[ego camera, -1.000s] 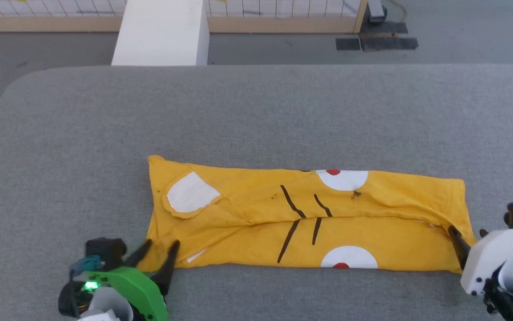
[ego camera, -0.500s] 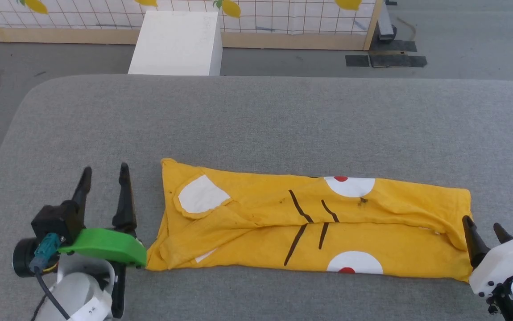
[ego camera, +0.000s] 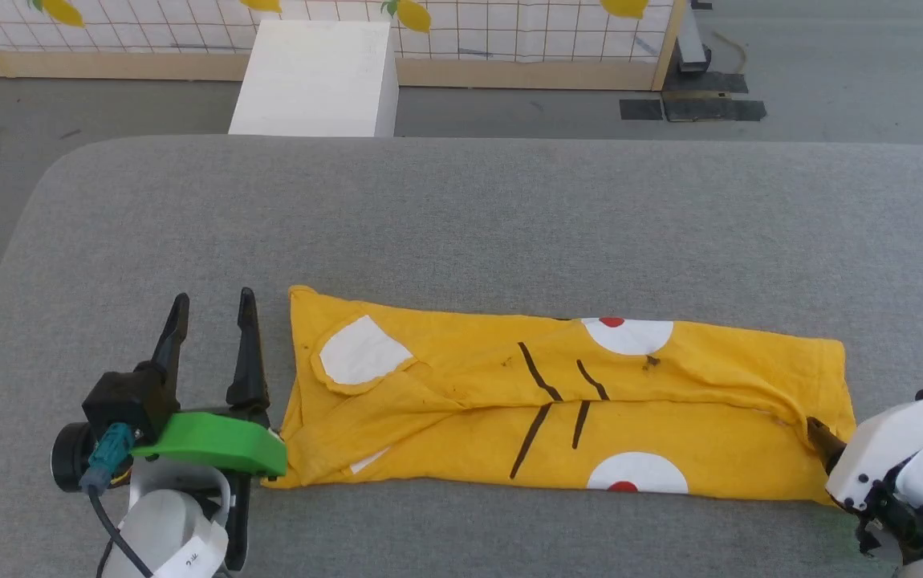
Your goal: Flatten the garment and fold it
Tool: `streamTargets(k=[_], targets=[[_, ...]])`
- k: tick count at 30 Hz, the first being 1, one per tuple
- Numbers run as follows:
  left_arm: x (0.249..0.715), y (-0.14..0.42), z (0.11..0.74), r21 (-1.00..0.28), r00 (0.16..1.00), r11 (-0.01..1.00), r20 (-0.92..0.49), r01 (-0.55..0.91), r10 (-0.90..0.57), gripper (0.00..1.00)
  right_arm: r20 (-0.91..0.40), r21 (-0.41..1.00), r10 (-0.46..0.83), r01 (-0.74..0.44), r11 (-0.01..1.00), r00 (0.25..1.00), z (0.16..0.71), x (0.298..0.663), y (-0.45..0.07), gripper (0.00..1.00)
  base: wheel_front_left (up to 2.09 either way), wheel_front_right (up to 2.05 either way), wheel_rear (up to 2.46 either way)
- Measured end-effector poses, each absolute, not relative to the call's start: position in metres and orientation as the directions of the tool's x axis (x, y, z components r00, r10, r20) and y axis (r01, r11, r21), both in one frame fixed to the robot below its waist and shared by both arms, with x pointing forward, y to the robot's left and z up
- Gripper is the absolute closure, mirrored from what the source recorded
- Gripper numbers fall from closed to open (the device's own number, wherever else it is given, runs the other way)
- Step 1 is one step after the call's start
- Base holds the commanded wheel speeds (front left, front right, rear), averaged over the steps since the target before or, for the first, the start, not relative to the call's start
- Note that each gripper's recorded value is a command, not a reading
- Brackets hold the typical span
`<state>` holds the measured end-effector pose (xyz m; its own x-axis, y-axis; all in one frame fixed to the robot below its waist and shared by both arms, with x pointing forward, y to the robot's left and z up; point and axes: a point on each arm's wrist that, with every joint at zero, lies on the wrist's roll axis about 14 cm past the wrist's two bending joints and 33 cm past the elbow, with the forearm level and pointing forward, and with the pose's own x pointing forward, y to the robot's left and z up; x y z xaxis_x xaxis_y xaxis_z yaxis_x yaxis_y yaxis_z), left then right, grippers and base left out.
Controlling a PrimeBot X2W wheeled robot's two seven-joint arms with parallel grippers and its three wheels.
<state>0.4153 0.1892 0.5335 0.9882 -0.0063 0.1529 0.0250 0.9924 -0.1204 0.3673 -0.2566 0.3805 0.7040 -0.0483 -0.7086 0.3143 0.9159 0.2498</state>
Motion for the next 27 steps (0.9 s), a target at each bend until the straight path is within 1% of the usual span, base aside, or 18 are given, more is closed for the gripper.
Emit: streamTargets(k=[4,5,6,7,8,9,13,16,19,23,27], targets=[[0.414,0.192,0.530,-0.129,0.989,0.991,0.147,0.022,-0.002,0.00,-0.756,0.233,-0.026,0.305,0.923,0.654,0.375,0.369,-0.252,0.00,0.00,0.00,0.00],[0.414,0.192,0.530,-0.131,0.989,0.991,0.145,0.021,-0.002,0.00,-0.766,0.231,-0.020,0.304,0.924,0.643,0.374,0.369,-0.252,0.11,0.00,0.00,0.00],[0.414,0.193,0.528,-0.131,0.990,0.991,0.142,0.019,0.000,0.00,-0.772,0.233,-0.012,0.301,0.925,0.636,0.374,0.370,-0.250,0.56,0.00,0.00,0.00],[0.413,0.193,0.528,-0.127,0.990,0.992,0.140,0.019,-0.001,0.00,-0.773,0.240,-0.006,0.301,0.923,0.634,0.374,0.371,-0.249,0.73,0.00,0.00,0.00],[0.413,0.194,0.526,-0.122,0.991,0.992,0.137,0.018,-0.001,0.00,-0.773,0.247,-0.001,0.302,0.921,0.634,0.374,0.372,-0.249,0.94,0.00,0.00,0.00],[0.413,0.193,0.524,-0.123,0.991,0.992,0.132,0.018,-0.001,0.00,-0.774,0.247,0.001,0.301,0.921,0.633,0.373,0.372,-0.249,1.00,0.00,0.00,0.00],[0.414,0.193,0.520,-0.129,0.993,0.992,0.122,0.016,-0.001,0.00,-0.762,0.255,-0.004,0.306,0.917,0.648,0.375,0.375,-0.249,1.00,0.00,0.00,0.00],[0.413,0.195,0.519,-0.128,0.993,0.992,0.118,0.013,0.002,0.00,-0.738,0.226,-0.058,0.328,0.917,0.672,0.381,0.377,-0.261,1.00,0.00,0.00,0.00],[0.413,0.196,0.518,-0.130,0.993,0.991,0.116,0.012,0.004,0.00,-0.715,0.149,-0.151,0.360,0.921,0.683,0.388,0.375,-0.286,1.00,0.00,0.00,0.00],[0.414,0.196,0.516,-0.136,0.994,0.991,0.111,0.009,0.006,0.00,-0.679,0.013,-0.291,0.407,0.913,0.674,0.399,0.367,-0.329,1.00,0.00,0.00,0.00],[0.415,0.197,0.513,-0.143,0.994,0.990,0.106,0.003,0.013,0.00,-0.651,-0.063,-0.351,0.412,0.909,0.673,0.405,0.366,-0.346,1.00,0.00,0.00,0.00]])
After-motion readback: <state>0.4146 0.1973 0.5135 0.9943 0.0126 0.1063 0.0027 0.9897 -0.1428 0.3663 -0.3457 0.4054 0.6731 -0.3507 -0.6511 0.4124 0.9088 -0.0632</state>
